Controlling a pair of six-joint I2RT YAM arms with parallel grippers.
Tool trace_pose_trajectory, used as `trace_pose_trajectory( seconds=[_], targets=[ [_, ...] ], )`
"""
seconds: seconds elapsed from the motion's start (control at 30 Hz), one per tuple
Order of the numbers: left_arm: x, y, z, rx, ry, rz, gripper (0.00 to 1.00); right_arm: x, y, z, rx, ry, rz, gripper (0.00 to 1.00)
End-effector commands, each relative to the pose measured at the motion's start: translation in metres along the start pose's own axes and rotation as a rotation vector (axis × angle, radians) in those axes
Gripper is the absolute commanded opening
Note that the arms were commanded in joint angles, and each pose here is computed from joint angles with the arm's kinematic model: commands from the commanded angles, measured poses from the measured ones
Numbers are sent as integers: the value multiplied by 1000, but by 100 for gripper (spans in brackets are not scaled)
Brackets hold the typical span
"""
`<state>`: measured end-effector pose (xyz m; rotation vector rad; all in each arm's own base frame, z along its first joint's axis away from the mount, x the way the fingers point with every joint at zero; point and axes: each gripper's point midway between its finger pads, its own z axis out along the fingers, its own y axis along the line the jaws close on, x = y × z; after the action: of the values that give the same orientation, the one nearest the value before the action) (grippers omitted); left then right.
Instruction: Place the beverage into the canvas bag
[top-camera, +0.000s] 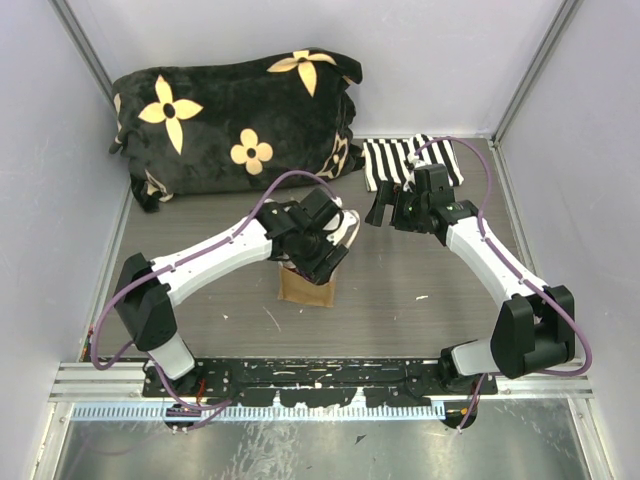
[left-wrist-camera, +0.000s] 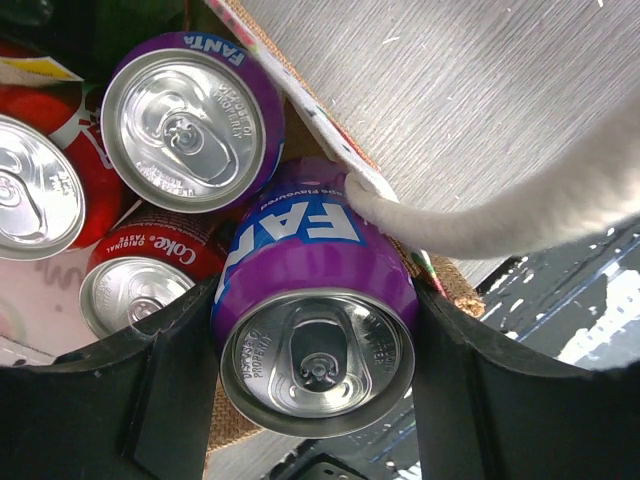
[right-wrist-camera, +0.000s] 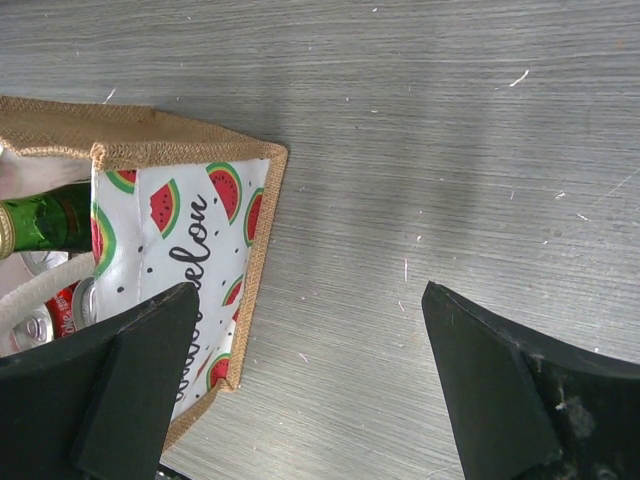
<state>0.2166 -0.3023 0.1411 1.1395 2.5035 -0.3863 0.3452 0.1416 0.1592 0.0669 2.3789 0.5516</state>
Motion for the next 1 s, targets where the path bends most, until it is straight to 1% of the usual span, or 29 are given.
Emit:
trace_pose_trajectory(
  seconds=[0.0, 0.13, 0.23, 0.4, 0.6, 0.97],
  targets=[
    [-12, 0, -19, -58, -86, 132, 0, -12, 4, -1, -20, -37, -9, 100],
    [-16, -14, -19, -20, -104, 198, 0, -11, 5, -1, -23, -35, -9, 100],
    [-12, -18, -11, 0, -81, 218, 0, -10, 5, 0, -24, -32, -7, 100],
    [-3, -17, 5, 8, -50, 224, 0, -8, 4, -1, -24, -29, -7, 100],
    [-5, -15, 22, 8, -56, 231, 0, -5, 3, -3, -22, -27, -7, 100],
    [10, -11, 49, 12, -10, 236, 0, -5, 3, -4, -19, -24, -10, 100]
  ],
)
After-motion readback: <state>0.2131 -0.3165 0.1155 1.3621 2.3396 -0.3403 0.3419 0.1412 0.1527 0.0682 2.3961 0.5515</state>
